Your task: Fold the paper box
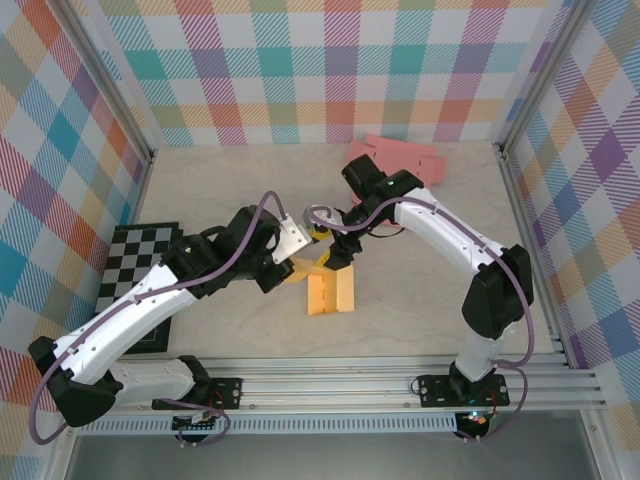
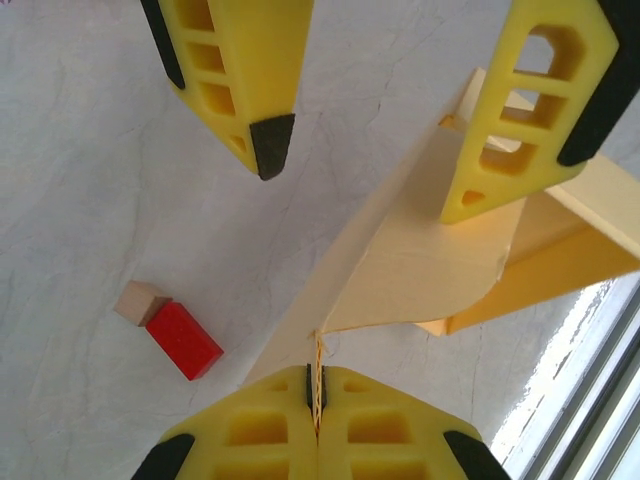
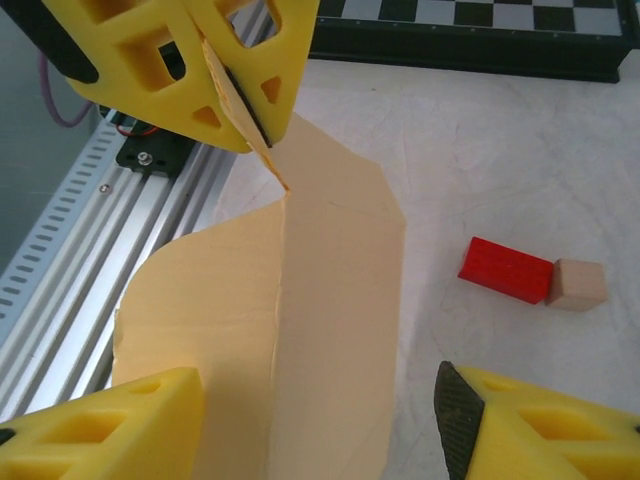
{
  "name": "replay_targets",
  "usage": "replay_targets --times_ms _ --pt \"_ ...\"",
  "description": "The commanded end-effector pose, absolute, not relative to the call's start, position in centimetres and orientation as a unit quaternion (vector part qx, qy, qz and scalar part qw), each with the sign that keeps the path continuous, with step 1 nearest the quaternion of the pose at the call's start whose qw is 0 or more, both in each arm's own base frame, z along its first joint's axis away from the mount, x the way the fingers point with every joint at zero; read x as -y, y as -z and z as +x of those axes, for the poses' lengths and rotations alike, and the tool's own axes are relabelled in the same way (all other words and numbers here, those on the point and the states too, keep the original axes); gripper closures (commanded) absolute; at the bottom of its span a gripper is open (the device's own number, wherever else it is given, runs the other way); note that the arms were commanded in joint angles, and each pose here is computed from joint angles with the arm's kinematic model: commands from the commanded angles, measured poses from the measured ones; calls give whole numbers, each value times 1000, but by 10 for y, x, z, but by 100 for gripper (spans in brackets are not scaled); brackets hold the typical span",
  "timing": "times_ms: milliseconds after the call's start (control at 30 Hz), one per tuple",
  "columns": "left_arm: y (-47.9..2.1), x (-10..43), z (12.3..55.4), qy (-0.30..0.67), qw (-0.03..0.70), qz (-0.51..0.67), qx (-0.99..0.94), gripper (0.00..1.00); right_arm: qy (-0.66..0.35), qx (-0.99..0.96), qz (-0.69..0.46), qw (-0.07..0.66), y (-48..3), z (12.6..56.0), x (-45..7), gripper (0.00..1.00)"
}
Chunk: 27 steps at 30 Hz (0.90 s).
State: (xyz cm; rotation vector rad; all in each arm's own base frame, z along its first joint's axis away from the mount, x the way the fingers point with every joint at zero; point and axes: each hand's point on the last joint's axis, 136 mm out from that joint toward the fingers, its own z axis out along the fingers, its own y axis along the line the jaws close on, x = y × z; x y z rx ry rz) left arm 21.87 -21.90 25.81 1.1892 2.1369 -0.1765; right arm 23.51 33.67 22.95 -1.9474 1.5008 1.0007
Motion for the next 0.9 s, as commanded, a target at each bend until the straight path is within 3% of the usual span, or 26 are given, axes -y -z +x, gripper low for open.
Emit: replay_targets --times_ms 0,300,867 --pt "-262 225 224 61 353 462 -811 100 -413 -554 -692 210 -238 223 -344 37" --pt "-252 230 221 73 348 458 -815 100 -425 -602 -659 152 -223 220 -349 39" --pt "-243 236 219 84 336 461 -817 100 -411 -644 -636 110 -188 207 -341 38"
